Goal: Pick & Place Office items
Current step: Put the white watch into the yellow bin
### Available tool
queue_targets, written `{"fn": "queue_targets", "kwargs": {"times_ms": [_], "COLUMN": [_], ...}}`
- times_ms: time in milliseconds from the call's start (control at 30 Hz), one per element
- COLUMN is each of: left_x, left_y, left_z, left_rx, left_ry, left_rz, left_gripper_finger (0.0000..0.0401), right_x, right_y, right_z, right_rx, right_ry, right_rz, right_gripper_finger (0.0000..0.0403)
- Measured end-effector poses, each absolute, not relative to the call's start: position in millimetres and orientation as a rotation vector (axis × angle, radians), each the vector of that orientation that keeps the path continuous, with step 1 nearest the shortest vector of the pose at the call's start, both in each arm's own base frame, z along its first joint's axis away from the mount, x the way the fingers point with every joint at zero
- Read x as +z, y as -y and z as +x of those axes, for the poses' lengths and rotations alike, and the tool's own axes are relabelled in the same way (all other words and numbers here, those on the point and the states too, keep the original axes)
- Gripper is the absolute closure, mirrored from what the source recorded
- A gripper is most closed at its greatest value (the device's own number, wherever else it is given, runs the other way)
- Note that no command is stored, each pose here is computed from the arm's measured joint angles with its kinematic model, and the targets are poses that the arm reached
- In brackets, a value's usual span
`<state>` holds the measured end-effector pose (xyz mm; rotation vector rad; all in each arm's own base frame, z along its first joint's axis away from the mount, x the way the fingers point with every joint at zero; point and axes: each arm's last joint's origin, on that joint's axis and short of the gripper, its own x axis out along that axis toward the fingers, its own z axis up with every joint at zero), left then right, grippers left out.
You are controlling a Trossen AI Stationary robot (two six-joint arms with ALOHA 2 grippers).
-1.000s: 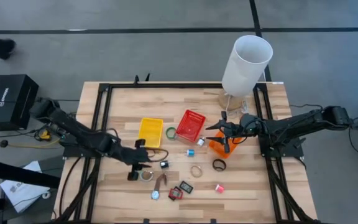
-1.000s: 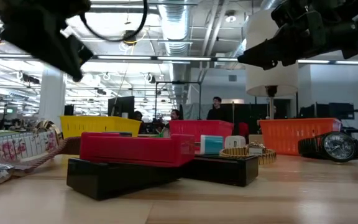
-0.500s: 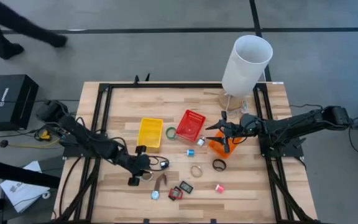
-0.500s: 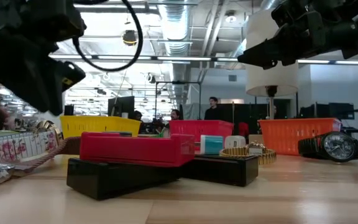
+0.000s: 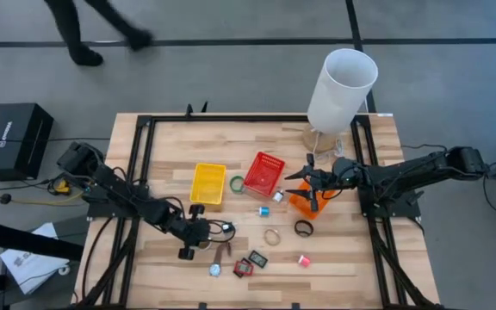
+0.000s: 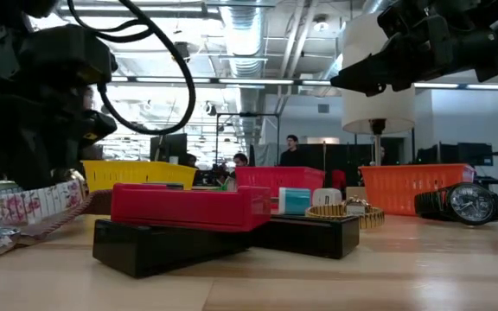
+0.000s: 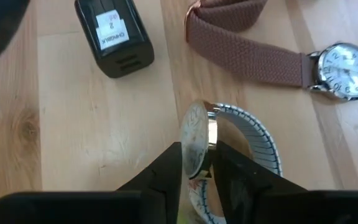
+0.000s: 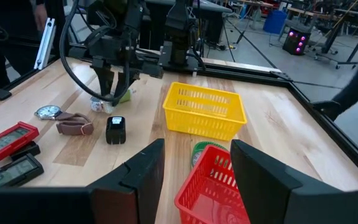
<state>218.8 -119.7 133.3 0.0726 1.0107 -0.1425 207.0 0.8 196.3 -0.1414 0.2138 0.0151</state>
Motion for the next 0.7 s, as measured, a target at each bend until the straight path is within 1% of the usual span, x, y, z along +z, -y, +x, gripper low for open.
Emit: {"fn": "queue_targets", "kwargs": {"times_ms": [200, 300, 500, 700], "left_x": [142, 155, 191, 212], "left_y": [116, 112, 91, 51], "left_z": [219, 219, 216, 218], "left_rx": [-0.135, -0.099, 0.105, 0.264], "left_ry": [-0.971, -0.909, -0.691, -0.615], "left_rz": [0.052, 0.046, 0.108, 0.174], "left_gripper_finger": [0.0378, 0.038, 0.0364, 0.0378], "right_x": [196, 196, 197, 197], "right_y": [-1, -1, -1, -1], "right_z": [207, 207, 207, 207], "right_rx": [0.015, 0.015, 0.015, 0.02], "right_ry": [-0.214, -0.214, -0.205, -0.204], "right_rz": [-0.141, -0.141, -0.143, -0.192], "right_gripper_finger": [0.0228, 0.0228, 0.0228, 0.0228]}}
